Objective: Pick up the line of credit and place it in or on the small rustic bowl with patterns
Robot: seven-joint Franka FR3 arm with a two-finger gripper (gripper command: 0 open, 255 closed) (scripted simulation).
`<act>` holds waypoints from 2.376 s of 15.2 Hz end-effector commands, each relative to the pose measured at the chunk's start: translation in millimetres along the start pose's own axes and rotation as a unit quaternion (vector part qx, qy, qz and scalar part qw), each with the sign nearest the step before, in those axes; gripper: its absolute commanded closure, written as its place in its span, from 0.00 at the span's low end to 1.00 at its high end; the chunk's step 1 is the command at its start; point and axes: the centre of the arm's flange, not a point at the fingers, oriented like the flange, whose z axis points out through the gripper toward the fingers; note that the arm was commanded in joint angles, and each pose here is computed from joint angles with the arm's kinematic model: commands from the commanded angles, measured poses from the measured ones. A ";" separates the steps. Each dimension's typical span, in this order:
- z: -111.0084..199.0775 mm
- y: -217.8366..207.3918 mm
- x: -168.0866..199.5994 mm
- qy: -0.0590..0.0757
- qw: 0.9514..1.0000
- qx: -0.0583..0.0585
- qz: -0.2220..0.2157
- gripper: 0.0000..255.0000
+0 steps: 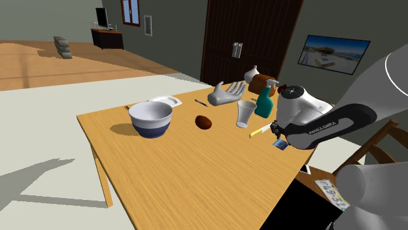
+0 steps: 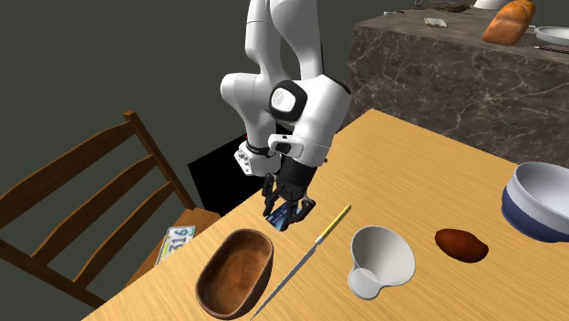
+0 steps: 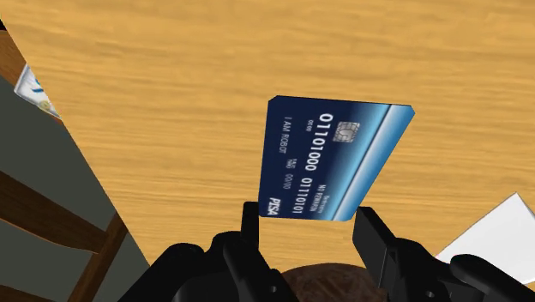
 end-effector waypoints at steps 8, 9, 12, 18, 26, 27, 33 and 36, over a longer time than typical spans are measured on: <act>-39.6 0.5 25.8 0.000 1.000 0.000 0.000 1.00; -44.0 0.5 28.8 0.000 1.000 0.000 0.000 1.00; -57.2 0.6 37.5 0.000 1.000 0.000 0.000 1.00; -83.6 0.7 55.0 0.000 1.000 0.000 0.000 1.00; -117.1 0.9 77.1 0.000 1.000 0.000 0.000 1.00; -111.1 -2.2 88.5 0.000 1.000 0.000 0.000 1.00; -75.4 -20.6 156.8 0.000 1.000 0.000 0.000 1.00; -57.6 -29.8 190.9 0.000 1.000 0.000 0.000 1.00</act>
